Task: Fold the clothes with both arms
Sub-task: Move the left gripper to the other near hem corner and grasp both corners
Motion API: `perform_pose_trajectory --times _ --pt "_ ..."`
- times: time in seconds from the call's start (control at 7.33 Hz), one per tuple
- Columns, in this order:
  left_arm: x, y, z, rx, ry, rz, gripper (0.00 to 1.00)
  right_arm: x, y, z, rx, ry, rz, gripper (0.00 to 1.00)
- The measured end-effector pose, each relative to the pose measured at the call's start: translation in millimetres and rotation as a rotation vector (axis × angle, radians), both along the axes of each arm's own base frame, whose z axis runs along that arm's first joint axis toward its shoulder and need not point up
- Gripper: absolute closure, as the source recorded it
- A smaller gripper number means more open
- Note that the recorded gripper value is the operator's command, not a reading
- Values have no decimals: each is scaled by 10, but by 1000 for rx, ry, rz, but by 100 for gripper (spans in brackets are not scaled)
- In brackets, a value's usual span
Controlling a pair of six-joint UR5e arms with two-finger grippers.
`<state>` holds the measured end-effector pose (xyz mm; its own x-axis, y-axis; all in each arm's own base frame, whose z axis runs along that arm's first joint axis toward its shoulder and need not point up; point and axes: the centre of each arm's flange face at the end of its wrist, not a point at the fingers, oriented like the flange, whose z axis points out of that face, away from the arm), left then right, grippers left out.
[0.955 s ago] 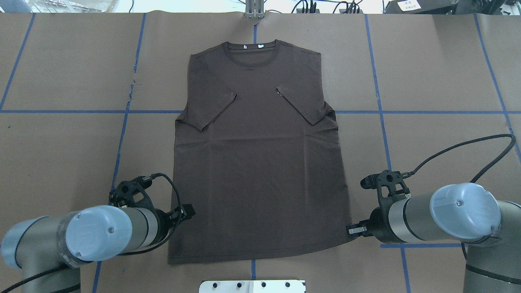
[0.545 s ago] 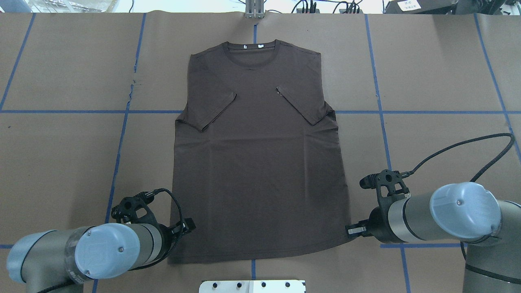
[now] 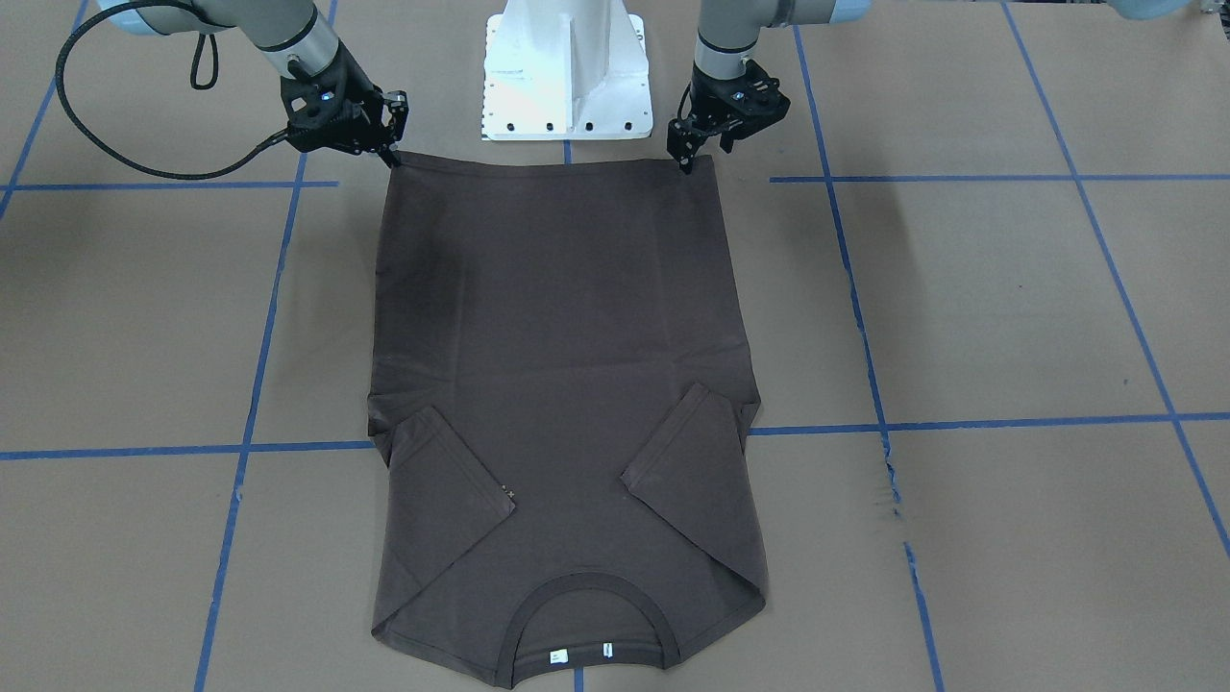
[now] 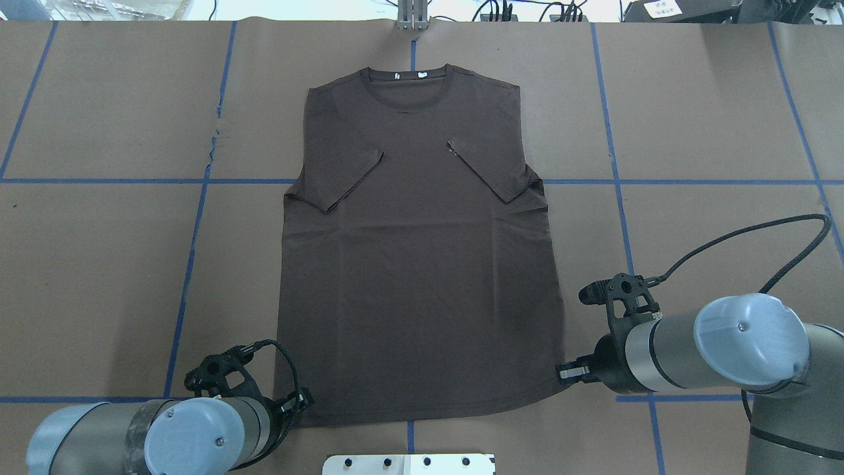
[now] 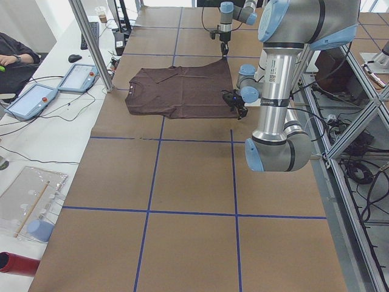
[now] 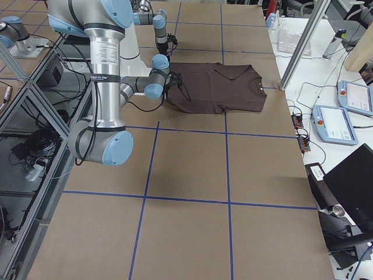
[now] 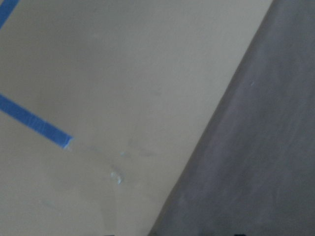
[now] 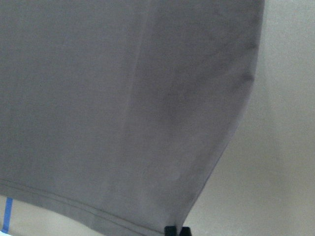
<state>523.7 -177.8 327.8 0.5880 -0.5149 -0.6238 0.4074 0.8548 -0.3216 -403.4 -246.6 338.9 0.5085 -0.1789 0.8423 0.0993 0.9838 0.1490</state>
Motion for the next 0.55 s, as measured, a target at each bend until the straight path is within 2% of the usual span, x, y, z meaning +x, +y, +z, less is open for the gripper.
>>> perform_pose_trajectory --times 0.14,0.55 --pt "1 2 4 0 -1 0 61 0 -4 3 0 1 1 100" --pt "6 5 -3 -1 0 1 99 24 -39 -6 0 -2 8 100"
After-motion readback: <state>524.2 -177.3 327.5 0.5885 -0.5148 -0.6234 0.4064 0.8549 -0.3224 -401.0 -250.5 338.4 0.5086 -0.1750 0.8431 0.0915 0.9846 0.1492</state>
